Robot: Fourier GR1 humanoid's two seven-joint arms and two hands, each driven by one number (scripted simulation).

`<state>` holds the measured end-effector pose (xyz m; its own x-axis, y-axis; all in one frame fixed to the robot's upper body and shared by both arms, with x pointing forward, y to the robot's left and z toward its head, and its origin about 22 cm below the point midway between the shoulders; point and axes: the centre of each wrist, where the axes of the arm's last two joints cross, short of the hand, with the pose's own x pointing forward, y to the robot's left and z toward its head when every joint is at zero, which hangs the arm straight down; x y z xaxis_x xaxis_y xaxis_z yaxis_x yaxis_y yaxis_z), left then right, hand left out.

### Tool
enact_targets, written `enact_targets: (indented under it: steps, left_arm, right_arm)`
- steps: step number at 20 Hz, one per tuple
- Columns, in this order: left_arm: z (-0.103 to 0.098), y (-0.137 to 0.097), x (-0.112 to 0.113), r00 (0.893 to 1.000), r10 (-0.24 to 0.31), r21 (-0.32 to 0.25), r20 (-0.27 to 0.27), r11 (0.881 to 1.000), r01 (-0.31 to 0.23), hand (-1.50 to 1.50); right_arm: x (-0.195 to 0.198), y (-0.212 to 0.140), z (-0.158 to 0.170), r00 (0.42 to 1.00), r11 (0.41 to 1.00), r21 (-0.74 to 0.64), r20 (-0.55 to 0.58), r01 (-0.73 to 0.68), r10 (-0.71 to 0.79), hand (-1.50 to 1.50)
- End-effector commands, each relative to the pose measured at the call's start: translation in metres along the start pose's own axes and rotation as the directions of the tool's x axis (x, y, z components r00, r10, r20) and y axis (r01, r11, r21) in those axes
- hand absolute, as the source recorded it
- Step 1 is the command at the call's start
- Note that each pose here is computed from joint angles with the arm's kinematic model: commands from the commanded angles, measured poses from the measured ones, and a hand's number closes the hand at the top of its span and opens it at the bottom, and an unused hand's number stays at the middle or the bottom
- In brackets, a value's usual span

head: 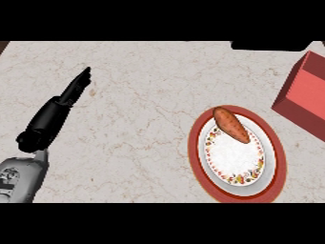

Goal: Pick the can from the plate and place it in the cardboard box

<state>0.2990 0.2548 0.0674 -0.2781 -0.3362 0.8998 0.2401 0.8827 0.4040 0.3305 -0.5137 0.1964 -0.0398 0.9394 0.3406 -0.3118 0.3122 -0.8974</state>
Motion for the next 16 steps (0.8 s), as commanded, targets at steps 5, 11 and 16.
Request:
enact_targets:
  steps: [5,11,16]
  left_arm:
    - [0.011,0.006,-0.009,1.0,0.017,0.003,-0.026,1.0,-0.017,0.0]
    - [-0.003,-0.002,0.001,1.0,0.0,0.003,-0.001,1.0,0.0,0.0]
    - [-0.012,0.013,0.006,1.0,0.004,0.0,0.019,1.0,-0.004,0.0]
  right_arm:
    - [-0.013,0.008,-0.013,0.765,0.764,-0.197,0.388,0.614,-0.515,-1.5]
    - [-0.03,0.004,-0.002,0.531,0.466,-0.255,0.366,0.847,-0.764,-1.5]
    - [-0.054,-0.005,0.036,0.485,0.373,-0.33,0.388,0.867,-0.784,-1.5]
